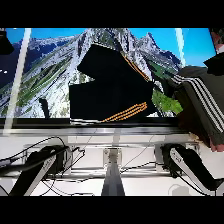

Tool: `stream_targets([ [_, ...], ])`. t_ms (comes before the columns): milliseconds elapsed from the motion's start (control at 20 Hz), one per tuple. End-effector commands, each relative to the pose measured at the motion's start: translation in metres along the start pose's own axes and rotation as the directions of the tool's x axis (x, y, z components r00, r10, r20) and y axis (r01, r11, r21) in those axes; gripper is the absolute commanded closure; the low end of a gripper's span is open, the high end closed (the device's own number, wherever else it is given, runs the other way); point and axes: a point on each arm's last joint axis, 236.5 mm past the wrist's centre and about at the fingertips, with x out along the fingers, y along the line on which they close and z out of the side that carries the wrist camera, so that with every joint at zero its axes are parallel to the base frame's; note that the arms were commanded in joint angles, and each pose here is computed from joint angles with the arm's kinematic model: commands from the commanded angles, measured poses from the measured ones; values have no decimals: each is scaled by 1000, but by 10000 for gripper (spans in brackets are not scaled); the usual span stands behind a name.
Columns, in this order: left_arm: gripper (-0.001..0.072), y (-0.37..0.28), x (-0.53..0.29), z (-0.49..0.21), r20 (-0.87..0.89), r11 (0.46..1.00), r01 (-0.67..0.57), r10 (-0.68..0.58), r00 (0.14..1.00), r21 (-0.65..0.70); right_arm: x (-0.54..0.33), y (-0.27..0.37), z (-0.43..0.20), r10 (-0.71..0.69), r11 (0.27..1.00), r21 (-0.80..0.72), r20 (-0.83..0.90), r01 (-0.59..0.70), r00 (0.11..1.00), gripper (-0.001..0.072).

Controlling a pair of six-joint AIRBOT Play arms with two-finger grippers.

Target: Fold the clothes and pants, and hang the long-sleeved shirts on hangers.

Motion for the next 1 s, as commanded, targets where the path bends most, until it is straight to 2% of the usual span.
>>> stream_targets([
  [0, 697, 1, 0, 0, 0, 1000, -1, 1, 1000, 0, 0, 0, 0, 1, 1000, -1, 1, -1, 1000, 683],
  [600, 697, 1, 0, 0, 0, 1000, -1, 1, 1000, 0, 0, 0, 3, 0, 1000, -1, 12, 0, 1000, 683],
  [800, 697, 0, 0, 0, 0, 1000, -1, 1, 1000, 0, -7, -23, 56, -97, 995, 5, 235, 99, 967, 683],
  [950, 697, 0, 0, 0, 1, 1000, -1, 1, 1000, 0, 6, -73, 32, -283, 958, -14, 109, 286, 953, 683],
])
